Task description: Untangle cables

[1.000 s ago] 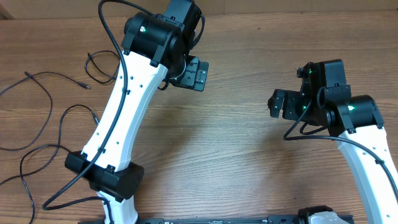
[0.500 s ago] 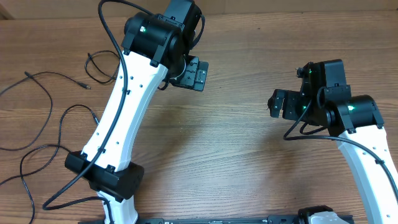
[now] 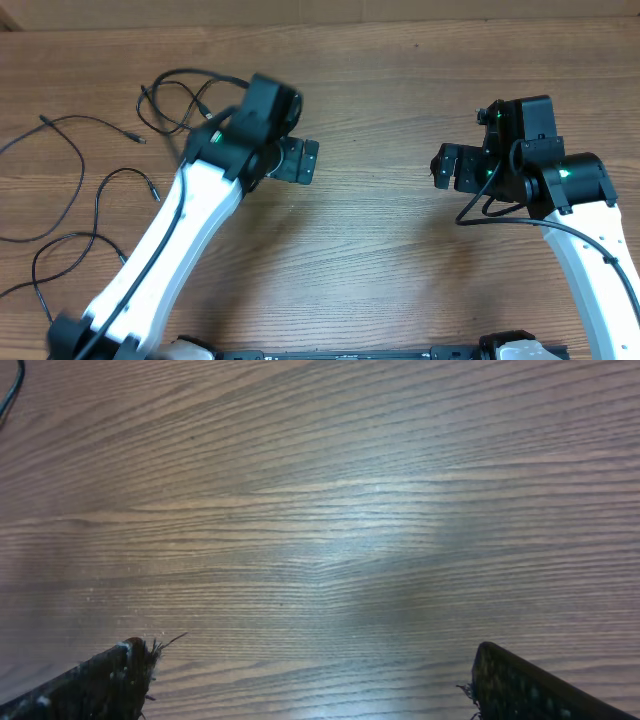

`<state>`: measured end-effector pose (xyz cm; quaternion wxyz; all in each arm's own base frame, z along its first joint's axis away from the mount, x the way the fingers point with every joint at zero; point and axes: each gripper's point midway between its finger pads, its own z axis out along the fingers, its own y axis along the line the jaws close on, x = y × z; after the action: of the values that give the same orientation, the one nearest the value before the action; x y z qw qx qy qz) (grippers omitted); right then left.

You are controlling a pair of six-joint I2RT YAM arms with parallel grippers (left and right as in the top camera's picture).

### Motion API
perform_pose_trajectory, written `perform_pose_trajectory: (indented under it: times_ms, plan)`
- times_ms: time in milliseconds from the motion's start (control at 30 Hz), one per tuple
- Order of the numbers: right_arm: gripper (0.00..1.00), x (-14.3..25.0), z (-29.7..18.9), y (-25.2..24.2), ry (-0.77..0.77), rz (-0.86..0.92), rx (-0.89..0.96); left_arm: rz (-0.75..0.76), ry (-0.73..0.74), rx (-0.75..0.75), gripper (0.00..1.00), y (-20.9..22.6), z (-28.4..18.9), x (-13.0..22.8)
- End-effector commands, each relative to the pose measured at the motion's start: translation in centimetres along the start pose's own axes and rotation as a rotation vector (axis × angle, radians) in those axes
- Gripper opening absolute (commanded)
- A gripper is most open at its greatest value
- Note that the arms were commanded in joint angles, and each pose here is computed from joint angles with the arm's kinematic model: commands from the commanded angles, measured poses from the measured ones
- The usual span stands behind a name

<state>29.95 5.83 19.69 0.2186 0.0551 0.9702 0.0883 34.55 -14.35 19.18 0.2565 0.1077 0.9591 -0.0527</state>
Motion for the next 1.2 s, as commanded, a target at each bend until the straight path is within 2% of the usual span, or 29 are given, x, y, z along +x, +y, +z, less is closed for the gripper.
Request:
perform_pose_trajectory:
  times_ms: [0,167,267,567,967,1167]
  plan:
    - [1.0,-0.8,-0.6,0.2,-0.028,-0.002,0.0,-0.005,-0.111,0.062,1.0,0.2,-1.2,1.7]
    - [1.0,-0.8,-0.6,0.2,-0.028,-0.002,0.0,-0.029,-0.344,0.143,1.0,0.5,-2.6,2.0]
    - [1.0,-0.8,-0.6,0.2,-0.028,-0.002,0.0,-0.028,-0.554,0.171,1.0,0.7,-4.8,1.1]
    - [1.0,-0.8,-0.6,0.2,-0.028,-0.002,0.001,0.002,-0.933,0.163,1.0,2.1,-10.2,1.9]
    - [1.0,-0.8,-0.6,0.2,-0.028,-0.002,0.0,0.105,-1.255,0.101,1.0,3.3,-13.7,3.2]
    - [1.0,-0.8,-0.6,0.2,-0.028,-0.002,0.0,0.121,-1.313,0.071,1.0,3.8,-14.5,3.2]
